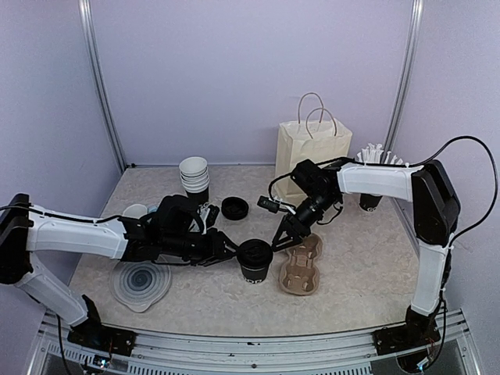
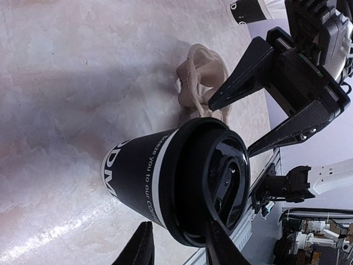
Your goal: Pack the takeout coffee
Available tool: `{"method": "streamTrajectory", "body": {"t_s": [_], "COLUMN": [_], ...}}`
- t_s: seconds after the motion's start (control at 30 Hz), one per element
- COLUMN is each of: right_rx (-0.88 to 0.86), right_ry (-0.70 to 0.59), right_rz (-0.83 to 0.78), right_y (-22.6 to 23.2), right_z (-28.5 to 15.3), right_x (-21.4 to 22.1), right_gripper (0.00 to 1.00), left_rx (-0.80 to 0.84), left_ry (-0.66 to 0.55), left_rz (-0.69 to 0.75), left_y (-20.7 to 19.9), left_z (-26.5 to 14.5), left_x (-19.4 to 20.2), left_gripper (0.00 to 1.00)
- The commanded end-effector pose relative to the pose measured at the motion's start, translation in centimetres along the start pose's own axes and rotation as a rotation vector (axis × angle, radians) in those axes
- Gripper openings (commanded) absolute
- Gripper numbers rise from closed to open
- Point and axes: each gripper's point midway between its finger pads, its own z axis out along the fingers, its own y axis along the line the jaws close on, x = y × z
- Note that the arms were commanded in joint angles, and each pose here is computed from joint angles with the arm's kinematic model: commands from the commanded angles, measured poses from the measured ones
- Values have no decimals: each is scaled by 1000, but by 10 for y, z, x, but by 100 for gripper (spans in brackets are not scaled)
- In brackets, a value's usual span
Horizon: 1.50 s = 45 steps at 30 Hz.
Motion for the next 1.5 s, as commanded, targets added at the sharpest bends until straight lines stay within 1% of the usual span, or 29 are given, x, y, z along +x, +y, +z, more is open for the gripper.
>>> {"method": "streamTrajectory", "body": {"t_s": [0.0, 0.27, 0.37, 0.47, 0.57, 0.67, 0.77, 0.87, 0.93, 1.03, 1.13, 1.2, 1.37, 1.47], "right_rx": [-20, -38, -42, -2, 74, 68, 55, 58, 82, 141, 190, 225, 257, 264], "right_ry": [-9, 4, 21, 66, 150, 181, 153, 94, 59, 33, 26, 24, -1, -5], "right_rz": [15, 40, 69, 131, 202, 235, 200, 121, 69, 10, -33, -69, -180, -250], "right_y": [-4, -10, -15, -30, -53, -56, -49, -34, -26, -18, -15, -14, -9, -6], "right_z": [4, 13, 21, 31, 43, 50, 43, 24, 9, -13, -28, -35, -46, -49], "right_x": [-5, 1, 8, 22, 48, 59, 48, 23, 10, -1, -3, -4, -12, -17], "right_gripper": [55, 55, 55, 54, 52, 51, 51, 53, 56, 65, 71, 73, 75, 75], "left_rx": [-23, -88, -136, -244, -349, -372, -351, -319, -284, -238, -216, -204, -149, -147], "left_ry": [17, 52, 81, 132, 192, 242, 231, 167, 127, 66, 12, -32, -124, -150], "left_rz": [-7, -29, -25, -23, -24, -38, 10, 102, 148, 195, 228, 250, 285, 298], "left_y": [13, 46, 62, 94, 132, 150, 134, 98, 72, 38, 16, 4, -25, -30], "left_z": [6, 13, 17, 21, 23, 25, 30, 31, 29, 24, 16, 9, -7, -13], "left_x": [5, 13, 18, 29, 45, 58, 52, 28, 13, -10, -29, -41, -68, -76], "left_gripper": [32, 30, 30, 29, 27, 26, 27, 29, 31, 33, 38, 41, 45, 45]}}
